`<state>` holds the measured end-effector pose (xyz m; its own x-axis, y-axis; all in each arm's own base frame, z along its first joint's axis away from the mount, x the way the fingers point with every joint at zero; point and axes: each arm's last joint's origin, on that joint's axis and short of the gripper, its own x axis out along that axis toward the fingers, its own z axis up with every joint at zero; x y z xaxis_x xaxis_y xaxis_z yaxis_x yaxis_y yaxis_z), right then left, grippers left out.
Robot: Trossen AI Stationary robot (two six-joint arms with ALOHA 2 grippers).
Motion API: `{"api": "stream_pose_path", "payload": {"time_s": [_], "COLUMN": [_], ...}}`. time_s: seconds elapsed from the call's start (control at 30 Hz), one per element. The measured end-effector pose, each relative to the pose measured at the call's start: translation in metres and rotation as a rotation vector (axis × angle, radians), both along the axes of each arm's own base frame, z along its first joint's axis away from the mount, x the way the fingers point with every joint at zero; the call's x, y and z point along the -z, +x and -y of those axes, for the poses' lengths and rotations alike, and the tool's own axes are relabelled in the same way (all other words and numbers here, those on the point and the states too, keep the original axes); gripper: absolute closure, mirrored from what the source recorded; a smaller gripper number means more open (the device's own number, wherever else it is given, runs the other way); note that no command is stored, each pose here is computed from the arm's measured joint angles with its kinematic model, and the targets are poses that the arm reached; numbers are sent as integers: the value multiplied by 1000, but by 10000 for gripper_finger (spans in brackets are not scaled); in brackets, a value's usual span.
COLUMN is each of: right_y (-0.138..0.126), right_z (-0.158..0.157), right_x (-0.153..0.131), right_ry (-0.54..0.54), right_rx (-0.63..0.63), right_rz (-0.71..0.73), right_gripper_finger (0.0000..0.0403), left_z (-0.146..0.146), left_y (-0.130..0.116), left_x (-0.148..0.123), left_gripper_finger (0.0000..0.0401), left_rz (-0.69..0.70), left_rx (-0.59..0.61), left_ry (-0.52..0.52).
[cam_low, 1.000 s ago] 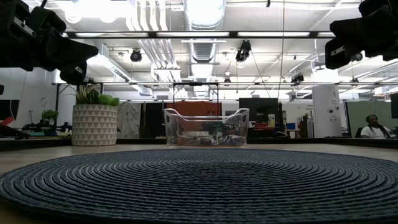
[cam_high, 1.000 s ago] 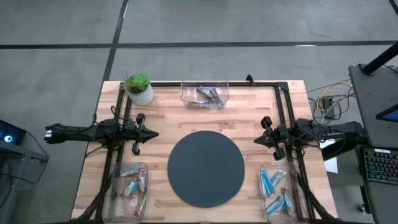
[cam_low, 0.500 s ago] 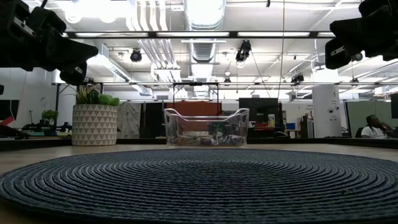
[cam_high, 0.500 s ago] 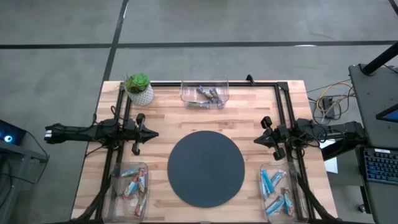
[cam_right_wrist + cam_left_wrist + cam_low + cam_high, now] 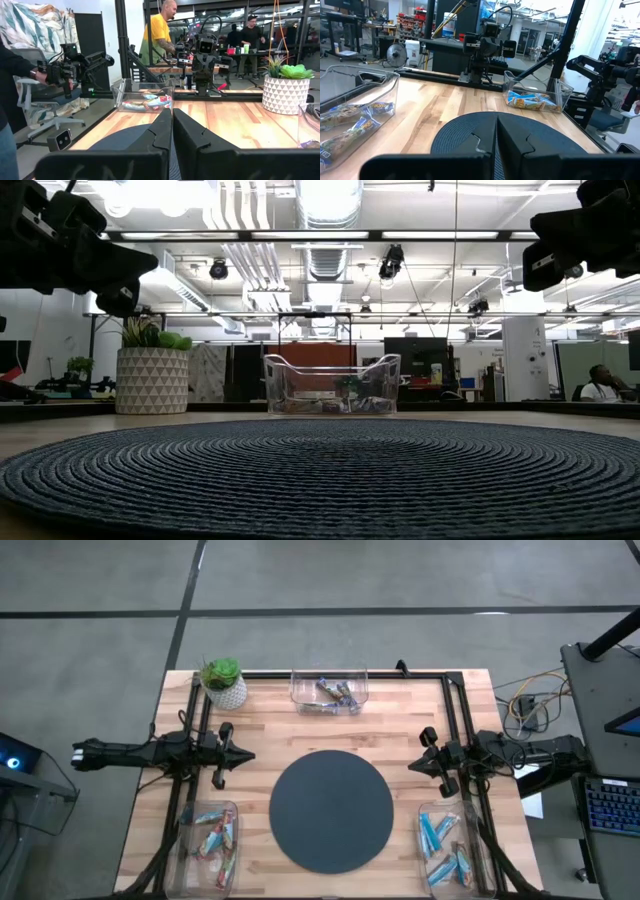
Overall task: Pick and place Granola Bars by type
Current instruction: Return to Home Position
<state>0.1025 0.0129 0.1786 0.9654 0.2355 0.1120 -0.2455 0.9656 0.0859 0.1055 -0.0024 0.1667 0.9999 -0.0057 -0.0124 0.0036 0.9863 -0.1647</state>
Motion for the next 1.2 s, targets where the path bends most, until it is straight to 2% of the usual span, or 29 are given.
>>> {"api": "stream_pose_path", "payload": {"time_s": [1.2], "right_y": [0], "right_z": [0], "right_x": [0], "right_ry": [15], "right_rx": [-1], "right_rz": [-4], "right_gripper_finger": [394], "left_z": [0], "left_y": [0], "left_x": [0], "left_gripper_finger": [401], "left_rz": [0], "left_rx": [0], "left_ry": [-18]}}
